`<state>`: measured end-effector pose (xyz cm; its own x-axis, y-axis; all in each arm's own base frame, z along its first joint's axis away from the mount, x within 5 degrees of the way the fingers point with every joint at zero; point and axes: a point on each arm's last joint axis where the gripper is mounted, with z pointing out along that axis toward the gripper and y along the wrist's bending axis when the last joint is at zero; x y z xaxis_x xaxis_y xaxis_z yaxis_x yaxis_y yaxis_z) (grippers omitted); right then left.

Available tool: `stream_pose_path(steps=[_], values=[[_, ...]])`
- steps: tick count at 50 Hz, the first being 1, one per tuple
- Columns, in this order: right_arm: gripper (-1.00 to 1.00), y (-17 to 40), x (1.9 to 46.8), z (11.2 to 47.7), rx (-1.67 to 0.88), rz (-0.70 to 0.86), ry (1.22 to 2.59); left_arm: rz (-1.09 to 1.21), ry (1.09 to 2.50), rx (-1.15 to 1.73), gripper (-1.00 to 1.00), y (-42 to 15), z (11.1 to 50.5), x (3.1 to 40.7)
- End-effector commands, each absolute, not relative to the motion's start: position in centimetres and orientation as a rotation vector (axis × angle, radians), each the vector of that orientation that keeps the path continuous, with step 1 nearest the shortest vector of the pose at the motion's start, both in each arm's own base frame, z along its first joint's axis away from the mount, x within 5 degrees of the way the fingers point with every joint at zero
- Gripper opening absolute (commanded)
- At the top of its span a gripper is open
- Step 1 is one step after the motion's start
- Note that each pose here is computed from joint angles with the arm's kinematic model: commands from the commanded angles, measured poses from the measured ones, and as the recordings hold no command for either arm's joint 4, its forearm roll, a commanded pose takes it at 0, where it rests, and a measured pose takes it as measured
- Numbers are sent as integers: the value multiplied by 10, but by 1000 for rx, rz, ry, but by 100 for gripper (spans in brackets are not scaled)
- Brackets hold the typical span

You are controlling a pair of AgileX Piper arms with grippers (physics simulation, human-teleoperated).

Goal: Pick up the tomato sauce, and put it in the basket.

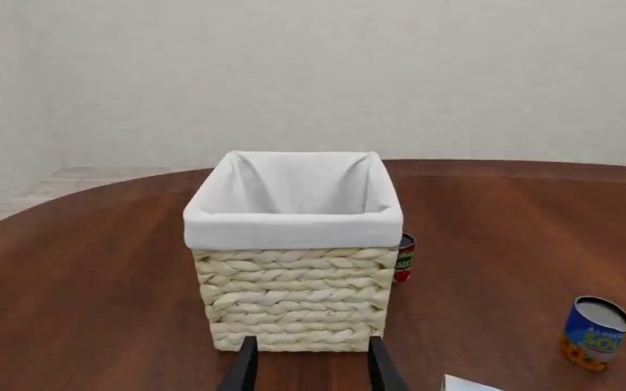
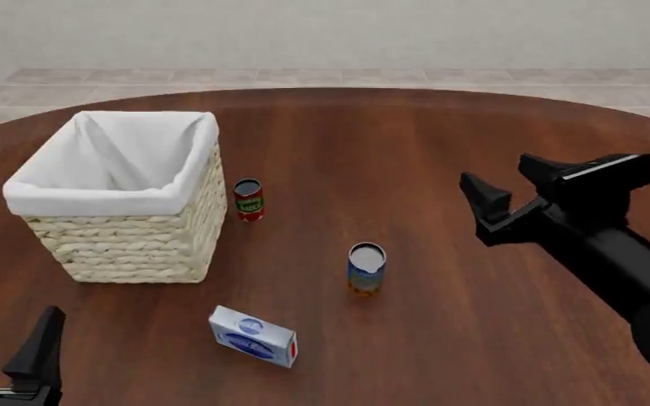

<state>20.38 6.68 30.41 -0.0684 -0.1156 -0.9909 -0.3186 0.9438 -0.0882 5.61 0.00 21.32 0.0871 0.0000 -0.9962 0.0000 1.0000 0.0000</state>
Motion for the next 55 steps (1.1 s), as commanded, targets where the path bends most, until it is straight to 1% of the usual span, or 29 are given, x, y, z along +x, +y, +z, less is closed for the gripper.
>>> stream_pose_path(steps=[1, 26, 43, 55], values=[[100, 91, 237, 307, -400, 196, 1686, 0, 1484, 0, 100, 0, 213, 56], [100, 148, 284, 301, -536, 263, 1779, 0, 1484, 0, 100, 0, 213, 56], [100, 185, 300, 306, -638, 289, 1805, 0, 1484, 0, 100, 0, 213, 56], [100, 220, 326, 308, -721, 284, 1812, 0, 1484, 0, 100, 0, 213, 56]])
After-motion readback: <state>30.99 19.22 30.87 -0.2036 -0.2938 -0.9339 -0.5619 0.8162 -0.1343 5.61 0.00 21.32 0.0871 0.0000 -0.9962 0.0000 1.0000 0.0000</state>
